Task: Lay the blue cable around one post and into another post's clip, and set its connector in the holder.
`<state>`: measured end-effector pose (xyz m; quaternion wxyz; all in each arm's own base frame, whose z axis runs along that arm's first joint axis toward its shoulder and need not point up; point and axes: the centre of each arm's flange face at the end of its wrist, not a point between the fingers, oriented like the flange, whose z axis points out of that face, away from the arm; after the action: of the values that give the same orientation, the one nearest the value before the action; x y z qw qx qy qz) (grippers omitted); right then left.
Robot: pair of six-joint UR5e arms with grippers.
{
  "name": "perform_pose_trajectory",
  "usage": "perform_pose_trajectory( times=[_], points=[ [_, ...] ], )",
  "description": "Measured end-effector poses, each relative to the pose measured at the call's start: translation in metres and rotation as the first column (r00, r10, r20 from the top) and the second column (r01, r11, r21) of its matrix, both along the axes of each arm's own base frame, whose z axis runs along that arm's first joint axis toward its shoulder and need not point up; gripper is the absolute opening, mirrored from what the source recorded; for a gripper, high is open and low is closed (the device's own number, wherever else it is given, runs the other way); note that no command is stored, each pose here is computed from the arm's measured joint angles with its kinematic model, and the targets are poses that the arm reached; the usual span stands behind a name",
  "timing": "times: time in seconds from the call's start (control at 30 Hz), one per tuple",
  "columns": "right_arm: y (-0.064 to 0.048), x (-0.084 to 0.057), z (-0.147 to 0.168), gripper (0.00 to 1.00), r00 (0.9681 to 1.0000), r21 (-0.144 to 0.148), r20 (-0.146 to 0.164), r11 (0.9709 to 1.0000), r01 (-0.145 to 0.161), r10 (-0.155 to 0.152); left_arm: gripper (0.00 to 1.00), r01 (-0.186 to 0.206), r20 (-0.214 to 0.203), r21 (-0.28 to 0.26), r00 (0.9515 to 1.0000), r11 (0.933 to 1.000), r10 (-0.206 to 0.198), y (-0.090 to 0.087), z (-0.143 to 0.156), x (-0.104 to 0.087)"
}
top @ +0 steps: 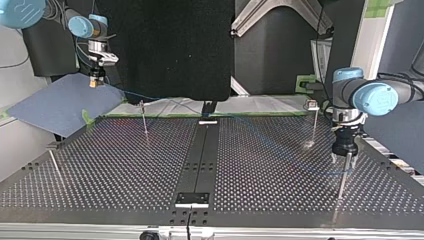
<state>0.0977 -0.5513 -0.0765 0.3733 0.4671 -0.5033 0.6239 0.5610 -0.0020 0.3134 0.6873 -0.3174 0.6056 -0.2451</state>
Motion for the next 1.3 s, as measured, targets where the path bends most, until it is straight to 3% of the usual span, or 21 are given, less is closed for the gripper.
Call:
perform_pose_trajectory(
  times=[0.13,0.3,0.6,0.83,1.07,1.3],
  points=[
    [0.000,0.005,0.000,0.00,0.9997,0.005,-0.024,1.0000,-0.005,0.005,0.99,0.000,-0.001,0.000,1.0000,1.0000,0.000,0.000,0.000,0.000],
    [-0.002,0.008,0.000,0.00,0.9994,0.008,-0.032,0.9999,-0.011,0.012,0.99,-0.002,-0.011,0.005,0.9999,1.0000,0.002,-0.001,-0.001,-0.001],
    [0.000,0.016,-0.001,0.00,0.9992,0.015,-0.032,0.9996,-0.025,0.026,0.99,-0.056,-0.044,-0.020,0.9975,0.9982,0.056,0.004,-0.005,-0.005],
    [0.001,0.021,-0.001,0.00,0.9990,0.018,-0.029,0.9993,-0.033,0.034,0.99,-0.102,-0.071,-0.077,0.9928,0.9918,0.097,0.011,-0.019,-0.012],
    [0.002,0.025,-0.001,0.00,0.9989,0.018,-0.024,0.9990,-0.040,0.041,0.99,-0.085,-0.113,-0.096,0.9908,0.9917,0.074,0.004,-0.047,-0.011],
    [0.002,0.027,-0.001,0.00,0.9988,0.019,-0.021,0.9988,-0.044,0.045,0.99,-0.083,-0.159,-0.126,0.9853,0.9885,0.062,0.002,-0.077,-0.008]
  ],
)
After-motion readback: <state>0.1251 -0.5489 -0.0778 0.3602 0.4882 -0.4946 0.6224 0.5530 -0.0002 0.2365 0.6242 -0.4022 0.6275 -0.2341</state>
